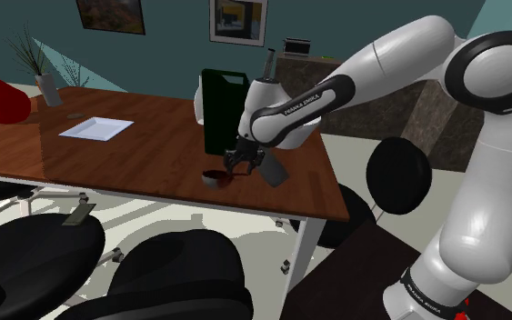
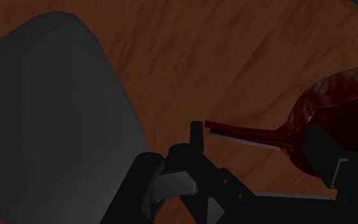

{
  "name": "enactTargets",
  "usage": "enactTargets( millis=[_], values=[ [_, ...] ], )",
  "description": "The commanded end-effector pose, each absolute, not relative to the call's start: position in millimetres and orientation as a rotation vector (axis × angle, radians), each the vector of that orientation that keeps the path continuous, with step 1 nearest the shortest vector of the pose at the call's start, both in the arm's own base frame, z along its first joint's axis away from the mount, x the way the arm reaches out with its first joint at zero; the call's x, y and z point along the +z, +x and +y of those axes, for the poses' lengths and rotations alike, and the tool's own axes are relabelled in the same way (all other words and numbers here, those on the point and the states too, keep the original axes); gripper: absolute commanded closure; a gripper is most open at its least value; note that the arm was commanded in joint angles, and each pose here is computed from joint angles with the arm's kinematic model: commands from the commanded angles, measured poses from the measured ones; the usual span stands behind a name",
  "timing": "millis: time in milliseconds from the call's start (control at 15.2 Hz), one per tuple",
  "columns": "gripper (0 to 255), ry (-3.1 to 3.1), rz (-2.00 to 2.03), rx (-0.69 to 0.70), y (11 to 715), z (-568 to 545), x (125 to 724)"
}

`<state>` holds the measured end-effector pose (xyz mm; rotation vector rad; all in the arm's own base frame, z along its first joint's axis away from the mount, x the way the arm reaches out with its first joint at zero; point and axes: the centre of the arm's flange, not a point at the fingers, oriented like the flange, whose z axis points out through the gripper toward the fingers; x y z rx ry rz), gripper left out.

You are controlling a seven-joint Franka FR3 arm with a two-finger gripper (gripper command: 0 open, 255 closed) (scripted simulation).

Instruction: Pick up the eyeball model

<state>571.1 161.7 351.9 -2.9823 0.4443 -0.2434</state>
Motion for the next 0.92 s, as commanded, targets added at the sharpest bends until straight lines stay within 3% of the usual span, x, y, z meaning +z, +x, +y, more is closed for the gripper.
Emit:
enactTargets(
  millis=[0,858],
  values=[
    [255,-2.982,0.444,-0.243,571,162,362],
    [255,-2.982,0.444,-0.243,571,162,426]
  ],
)
